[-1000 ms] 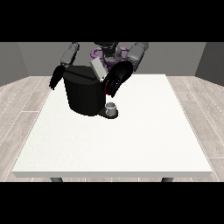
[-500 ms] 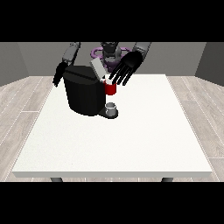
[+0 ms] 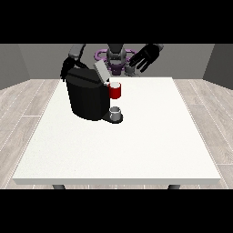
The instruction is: Insert the coffee pod into the coffee machine and close the lid
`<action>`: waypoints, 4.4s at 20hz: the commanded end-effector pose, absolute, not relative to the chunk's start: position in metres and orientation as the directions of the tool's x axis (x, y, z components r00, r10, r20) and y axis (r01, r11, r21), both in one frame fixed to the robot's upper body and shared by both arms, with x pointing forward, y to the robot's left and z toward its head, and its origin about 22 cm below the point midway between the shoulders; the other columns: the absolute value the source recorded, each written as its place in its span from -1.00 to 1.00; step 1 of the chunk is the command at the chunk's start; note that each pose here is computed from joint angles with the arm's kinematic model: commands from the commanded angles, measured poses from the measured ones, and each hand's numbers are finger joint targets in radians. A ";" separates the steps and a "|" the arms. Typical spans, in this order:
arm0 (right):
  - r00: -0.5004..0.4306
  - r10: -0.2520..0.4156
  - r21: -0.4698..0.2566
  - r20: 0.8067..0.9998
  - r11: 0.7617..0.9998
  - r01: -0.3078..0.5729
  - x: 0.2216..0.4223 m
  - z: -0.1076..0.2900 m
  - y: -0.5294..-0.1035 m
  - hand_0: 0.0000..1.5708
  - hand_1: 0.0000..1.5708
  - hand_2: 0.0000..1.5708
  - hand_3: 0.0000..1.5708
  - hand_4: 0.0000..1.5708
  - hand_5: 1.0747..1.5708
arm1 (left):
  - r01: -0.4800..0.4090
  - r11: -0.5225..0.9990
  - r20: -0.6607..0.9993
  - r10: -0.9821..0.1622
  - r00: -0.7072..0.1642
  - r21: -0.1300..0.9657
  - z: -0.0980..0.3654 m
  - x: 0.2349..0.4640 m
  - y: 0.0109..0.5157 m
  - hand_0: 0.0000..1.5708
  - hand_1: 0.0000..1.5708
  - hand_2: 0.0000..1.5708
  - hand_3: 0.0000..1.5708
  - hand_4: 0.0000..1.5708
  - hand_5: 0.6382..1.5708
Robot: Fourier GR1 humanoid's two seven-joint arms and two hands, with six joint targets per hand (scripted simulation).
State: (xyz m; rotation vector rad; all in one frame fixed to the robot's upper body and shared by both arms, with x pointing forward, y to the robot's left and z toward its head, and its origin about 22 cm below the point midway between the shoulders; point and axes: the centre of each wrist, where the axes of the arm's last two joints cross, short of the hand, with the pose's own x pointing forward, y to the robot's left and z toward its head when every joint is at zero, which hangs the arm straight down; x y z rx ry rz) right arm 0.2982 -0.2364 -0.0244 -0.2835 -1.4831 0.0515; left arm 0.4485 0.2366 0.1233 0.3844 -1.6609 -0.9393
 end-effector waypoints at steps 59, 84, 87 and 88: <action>-0.116 0.188 -0.203 0.975 0.971 -0.131 0.411 0.110 -0.217 -1.00 -1.00 -1.00 -1.00 -0.73 1.00 | 0.160 0.968 0.969 -0.164 -0.185 0.194 0.026 0.299 0.268 -1.00 -1.00 -1.00 -1.00 -0.62 1.00; -0.260 0.355 -0.378 0.898 0.925 -0.043 0.419 0.223 -0.168 -1.00 -1.00 -1.00 -1.00 -0.88 1.00 | 0.314 0.924 0.954 -0.134 -0.268 0.218 0.050 0.321 0.218 -1.00 -1.00 -1.00 -1.00 -0.51 1.00; -0.278 0.388 -0.407 0.879 0.914 -0.011 0.414 0.235 -0.176 -1.00 -1.00 -1.00 -1.00 -0.81 1.00 | 0.337 0.909 0.943 -0.144 -0.301 0.247 0.060 0.326 0.210 -1.00 -1.00 -1.00 -1.00 -0.44 1.00; -0.279 0.385 -0.400 0.880 0.917 0.004 0.412 0.241 -0.173 -1.00 -1.00 -1.00 -1.00 -0.89 1.00 | 0.364 0.902 0.945 -0.123 -0.302 0.234 0.064 0.328 0.198 -1.00 -1.00 -1.00 -1.00 -0.44 1.00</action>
